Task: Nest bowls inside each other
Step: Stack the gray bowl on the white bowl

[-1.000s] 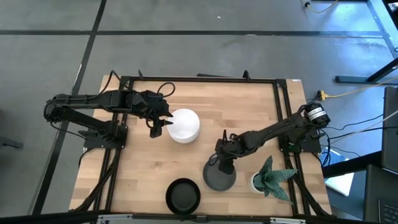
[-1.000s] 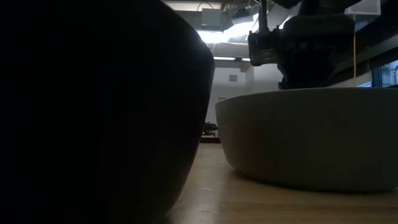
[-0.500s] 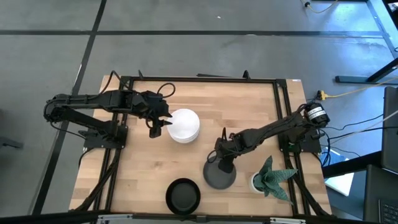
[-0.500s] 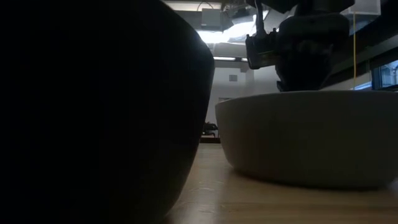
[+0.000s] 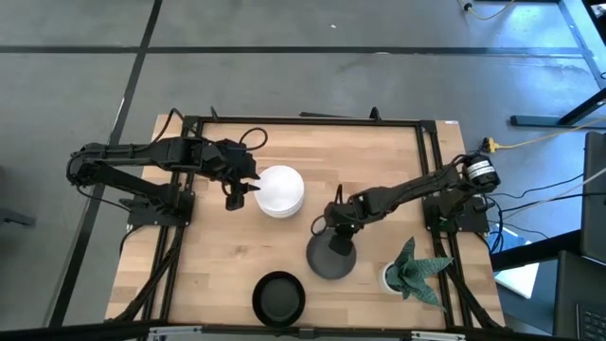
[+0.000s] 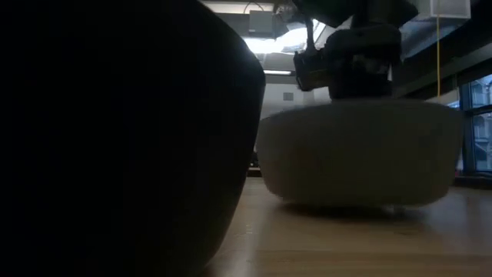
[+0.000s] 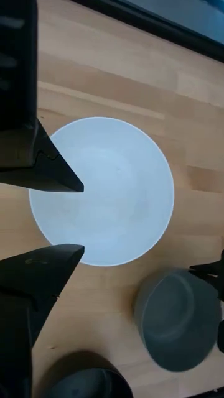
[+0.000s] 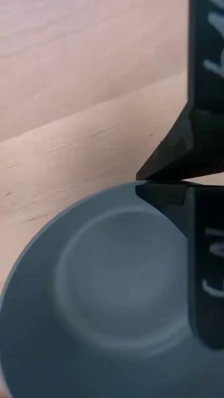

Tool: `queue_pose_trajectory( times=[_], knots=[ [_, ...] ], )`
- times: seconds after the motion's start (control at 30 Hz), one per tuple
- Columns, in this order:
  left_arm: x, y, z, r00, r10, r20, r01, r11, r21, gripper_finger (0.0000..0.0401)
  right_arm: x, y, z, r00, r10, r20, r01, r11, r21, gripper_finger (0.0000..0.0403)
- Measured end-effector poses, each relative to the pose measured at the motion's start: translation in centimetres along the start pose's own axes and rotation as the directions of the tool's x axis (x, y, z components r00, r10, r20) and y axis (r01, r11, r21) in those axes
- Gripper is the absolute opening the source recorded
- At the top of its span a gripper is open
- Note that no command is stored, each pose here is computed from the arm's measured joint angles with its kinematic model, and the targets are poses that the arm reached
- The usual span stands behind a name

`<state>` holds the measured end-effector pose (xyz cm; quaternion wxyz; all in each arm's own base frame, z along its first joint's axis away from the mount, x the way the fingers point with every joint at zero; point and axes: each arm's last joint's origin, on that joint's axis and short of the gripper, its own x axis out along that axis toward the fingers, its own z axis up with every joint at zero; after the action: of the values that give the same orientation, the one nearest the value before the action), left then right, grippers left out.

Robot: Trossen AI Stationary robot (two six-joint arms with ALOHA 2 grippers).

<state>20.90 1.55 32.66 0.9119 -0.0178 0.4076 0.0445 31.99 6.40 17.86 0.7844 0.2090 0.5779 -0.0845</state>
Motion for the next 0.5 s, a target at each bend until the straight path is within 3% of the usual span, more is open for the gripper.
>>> queue_pose_trajectory(
  times=[0.23,0.5],
  knots=[
    [0.0,0.0,-0.1,1.0,0.0,-0.005,0.0,1.0,-0.006,0.0141,-2.8,-0.4,3.5,0.997,0.024,0.068,-0.02,0.998,-0.063,0.0007],
    [0.0,0.0,0.0,1.0,0.0,-0.005,0.0,1.0,-0.004,0.0141,-8.3,-0.4,8.7,0.959,0.091,0.267,-0.045,0.984,-0.174,0.0007]
  ],
)
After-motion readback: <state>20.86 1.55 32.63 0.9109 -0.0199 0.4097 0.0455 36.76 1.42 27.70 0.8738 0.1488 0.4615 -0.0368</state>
